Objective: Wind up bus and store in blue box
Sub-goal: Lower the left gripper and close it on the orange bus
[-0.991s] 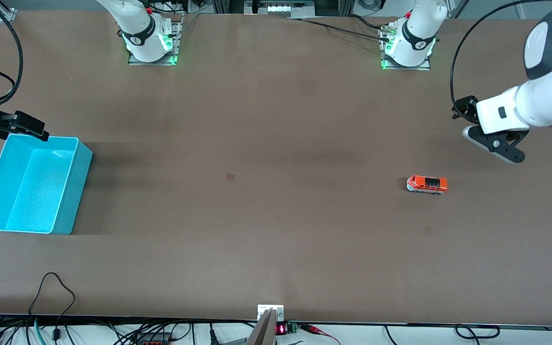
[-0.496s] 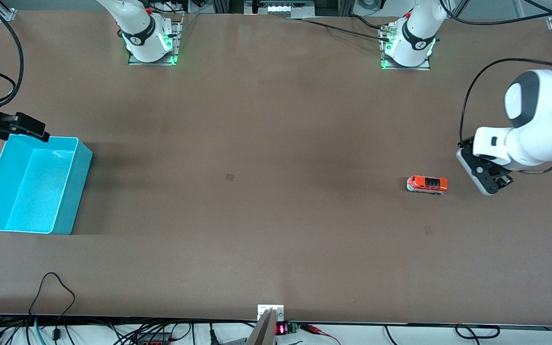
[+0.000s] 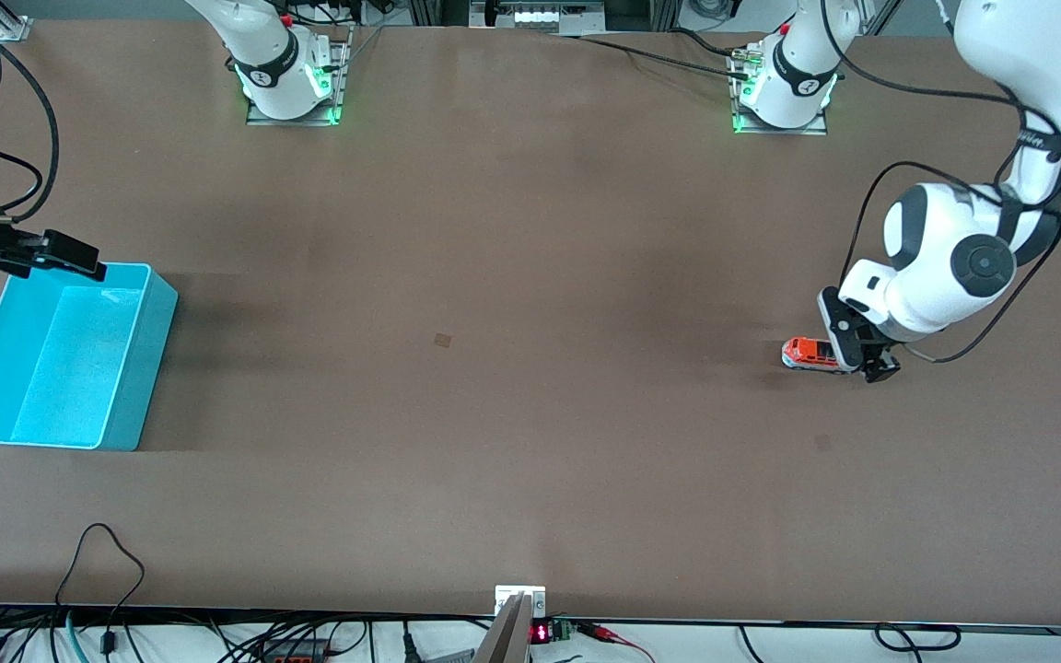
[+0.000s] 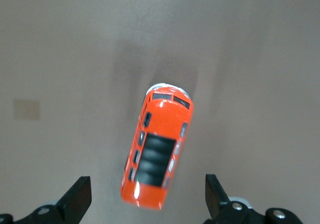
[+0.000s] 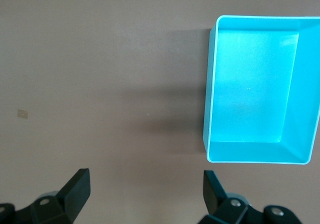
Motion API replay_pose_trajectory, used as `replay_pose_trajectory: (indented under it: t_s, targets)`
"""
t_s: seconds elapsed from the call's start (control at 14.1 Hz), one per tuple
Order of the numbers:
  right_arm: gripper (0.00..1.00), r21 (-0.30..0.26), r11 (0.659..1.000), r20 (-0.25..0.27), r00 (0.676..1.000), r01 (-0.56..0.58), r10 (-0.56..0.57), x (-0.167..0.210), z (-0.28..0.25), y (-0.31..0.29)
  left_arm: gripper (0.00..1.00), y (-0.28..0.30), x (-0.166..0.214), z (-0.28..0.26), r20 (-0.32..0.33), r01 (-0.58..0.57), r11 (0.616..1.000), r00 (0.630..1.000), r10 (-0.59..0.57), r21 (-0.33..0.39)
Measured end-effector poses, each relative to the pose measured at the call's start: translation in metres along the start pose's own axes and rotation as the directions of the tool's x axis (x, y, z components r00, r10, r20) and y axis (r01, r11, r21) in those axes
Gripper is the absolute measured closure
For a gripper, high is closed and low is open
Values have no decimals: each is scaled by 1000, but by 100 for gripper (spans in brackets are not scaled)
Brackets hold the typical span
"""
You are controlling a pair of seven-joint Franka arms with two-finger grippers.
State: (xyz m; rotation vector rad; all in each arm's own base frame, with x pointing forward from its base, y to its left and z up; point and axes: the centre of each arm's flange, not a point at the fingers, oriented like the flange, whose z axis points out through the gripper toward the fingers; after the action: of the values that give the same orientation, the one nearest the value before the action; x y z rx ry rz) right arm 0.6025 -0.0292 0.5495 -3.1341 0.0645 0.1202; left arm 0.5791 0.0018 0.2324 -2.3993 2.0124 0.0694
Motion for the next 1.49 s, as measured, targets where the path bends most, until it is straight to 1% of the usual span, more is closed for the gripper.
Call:
replay_pose_trajectory:
  t_s: [0.21,0.28,0.35,0.64,1.2,1.35,1.49]
  targets:
    - [0,1,1000,19,1000,0,0,5,11,0,0,-1,2,30,-10,-61,998,998,61,15]
    - [0,1,1000,24,1000,0,0,6,14,0,1,-1,3,34,-10,-75,997,997,76,15]
    - [0,1,1000,27,1000,0,0,7,16,0,4,-1,3,35,-11,-88,996,996,88,17]
    - [0,1,1000,31,1000,2,-2,8,18,-1,48,-1,5,34,-11,-105,994,994,106,17]
    - [0,1,1000,31,999,5,-5,8,18,-3,48,-1,3,34,-10,-102,995,995,103,9]
    - [0,1,1000,31,999,6,-6,8,18,-3,48,-2,-8,35,-10,-83,996,996,84,5]
    - [0,1,1000,32,999,8,-8,8,18,-4,48,-5,-31,36,-10,-49,999,999,49,-1]
